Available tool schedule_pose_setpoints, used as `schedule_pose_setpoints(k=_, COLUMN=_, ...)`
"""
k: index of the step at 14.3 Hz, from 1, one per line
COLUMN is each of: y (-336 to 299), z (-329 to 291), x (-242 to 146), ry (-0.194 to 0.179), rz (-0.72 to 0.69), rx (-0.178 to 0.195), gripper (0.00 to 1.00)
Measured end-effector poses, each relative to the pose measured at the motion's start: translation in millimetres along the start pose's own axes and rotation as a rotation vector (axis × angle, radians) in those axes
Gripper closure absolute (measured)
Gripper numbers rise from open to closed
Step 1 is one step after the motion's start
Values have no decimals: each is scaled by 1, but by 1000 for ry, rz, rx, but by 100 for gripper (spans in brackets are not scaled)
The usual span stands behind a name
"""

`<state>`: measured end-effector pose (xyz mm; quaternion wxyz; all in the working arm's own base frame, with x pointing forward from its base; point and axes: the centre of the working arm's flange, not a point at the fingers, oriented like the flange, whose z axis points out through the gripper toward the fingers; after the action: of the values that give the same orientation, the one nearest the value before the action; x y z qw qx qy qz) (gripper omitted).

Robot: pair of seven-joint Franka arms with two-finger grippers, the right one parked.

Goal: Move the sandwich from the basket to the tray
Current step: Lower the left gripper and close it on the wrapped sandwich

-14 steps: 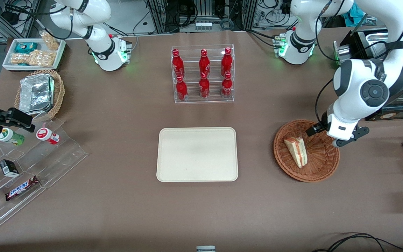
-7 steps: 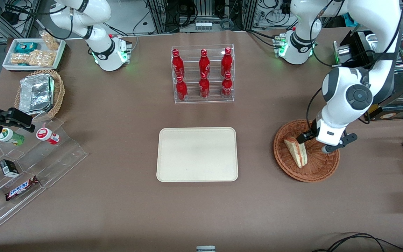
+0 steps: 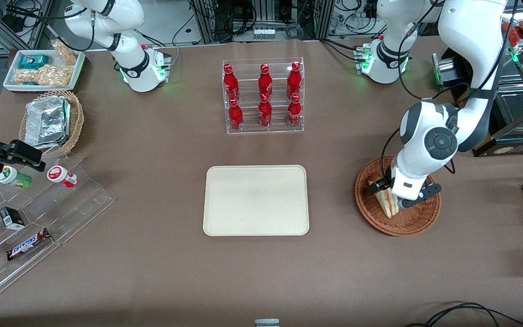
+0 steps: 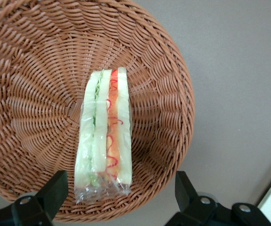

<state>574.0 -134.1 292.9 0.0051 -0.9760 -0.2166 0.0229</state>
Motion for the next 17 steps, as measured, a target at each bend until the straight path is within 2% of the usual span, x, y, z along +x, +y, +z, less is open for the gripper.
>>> schedule_pose_setpoints(k=8, y=-11, z=37, x=-2, ry=-91, rz=-11, rx=66, gripper=0)
schedule_pose_setpoints(k=9, y=-11, z=44, x=-2, ry=-100, rz=-12, rx=72, gripper=7)
schedule_pose_setpoints(k=11, y=-15, z=47, x=5, ry=-104, rz=-24, rx=77, gripper=30)
schedule_pose_setpoints(k=13, y=-17, z=36, x=16, ry=-112, rz=-36, rx=91, gripper=33)
schedule_pose_setpoints(k=15, y=-17, z=31, x=23, ry=-107, rz=-29, rx=108, gripper=30)
schedule_pose_setpoints(k=16, y=-17, z=33, x=24, ry=-107, rz=-26, rx=113, gripper=34)
schedule_pose_setpoints(k=17, y=-16, z=36, x=25, ry=-111, rz=-26, rx=115, gripper=44)
